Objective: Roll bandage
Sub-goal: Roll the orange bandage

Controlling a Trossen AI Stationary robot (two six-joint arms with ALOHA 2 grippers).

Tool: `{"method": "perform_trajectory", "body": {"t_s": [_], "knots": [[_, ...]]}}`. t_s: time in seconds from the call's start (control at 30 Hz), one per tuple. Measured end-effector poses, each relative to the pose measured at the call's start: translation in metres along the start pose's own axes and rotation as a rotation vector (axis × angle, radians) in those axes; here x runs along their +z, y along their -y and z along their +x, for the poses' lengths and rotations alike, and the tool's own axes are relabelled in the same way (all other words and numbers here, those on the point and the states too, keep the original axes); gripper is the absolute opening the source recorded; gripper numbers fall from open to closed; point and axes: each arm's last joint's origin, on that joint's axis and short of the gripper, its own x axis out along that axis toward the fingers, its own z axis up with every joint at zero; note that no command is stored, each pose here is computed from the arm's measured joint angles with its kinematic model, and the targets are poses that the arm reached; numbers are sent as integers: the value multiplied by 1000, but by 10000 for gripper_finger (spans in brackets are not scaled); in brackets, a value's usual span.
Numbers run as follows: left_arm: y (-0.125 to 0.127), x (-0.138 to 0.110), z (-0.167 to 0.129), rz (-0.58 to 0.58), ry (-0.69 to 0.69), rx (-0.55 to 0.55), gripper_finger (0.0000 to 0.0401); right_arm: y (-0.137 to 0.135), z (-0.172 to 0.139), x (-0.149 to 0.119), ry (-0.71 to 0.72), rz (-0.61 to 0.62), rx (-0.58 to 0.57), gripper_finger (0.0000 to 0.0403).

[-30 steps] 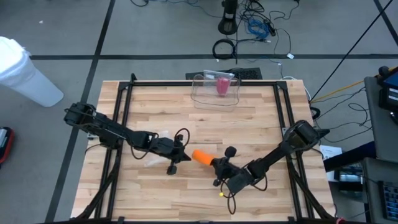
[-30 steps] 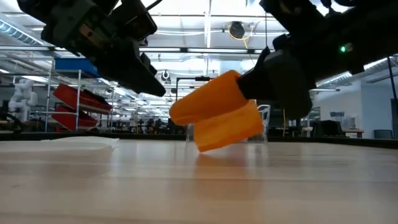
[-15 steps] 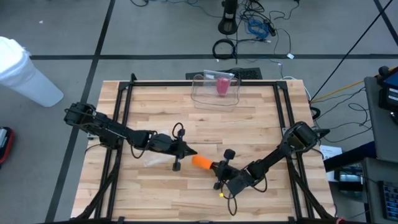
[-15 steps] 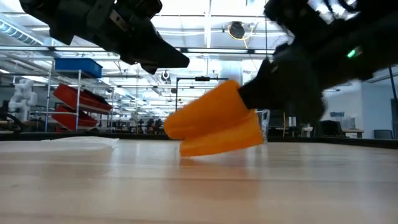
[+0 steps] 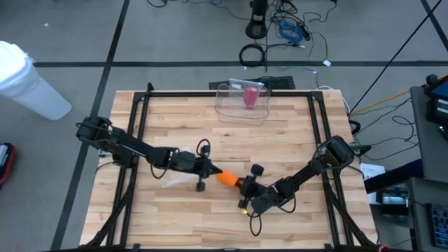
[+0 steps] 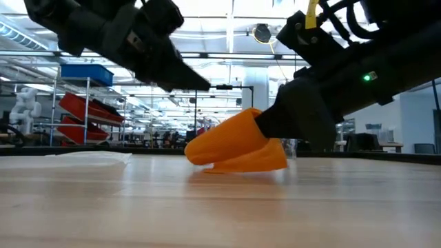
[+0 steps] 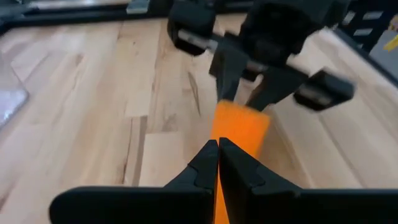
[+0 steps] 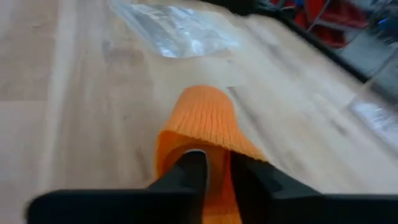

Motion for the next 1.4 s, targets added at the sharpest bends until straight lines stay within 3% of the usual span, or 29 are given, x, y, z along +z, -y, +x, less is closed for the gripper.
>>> {"method": "perform_trajectory", "body": {"t_s": [0.1,0.23,0.37,0.73,1.1,1.4], "knots": [[0,-9,8,0,-22,17,20,-1,0,-1,-16,46,39,98],[0,-20,18,3,-45,49,20,0,-3,1,-4,90,5,153],[0,-22,20,3,-49,50,20,3,-12,11,13,81,-25,165],[0,-17,17,-1,-25,48,20,6,-15,15,-40,151,48,105],[3,-18,16,-2,-36,-34,20,16,3,24,-79,383,158,11],[10,2,-16,16,-82,-68,20,41,24,43,-147,590,294,5]]}}
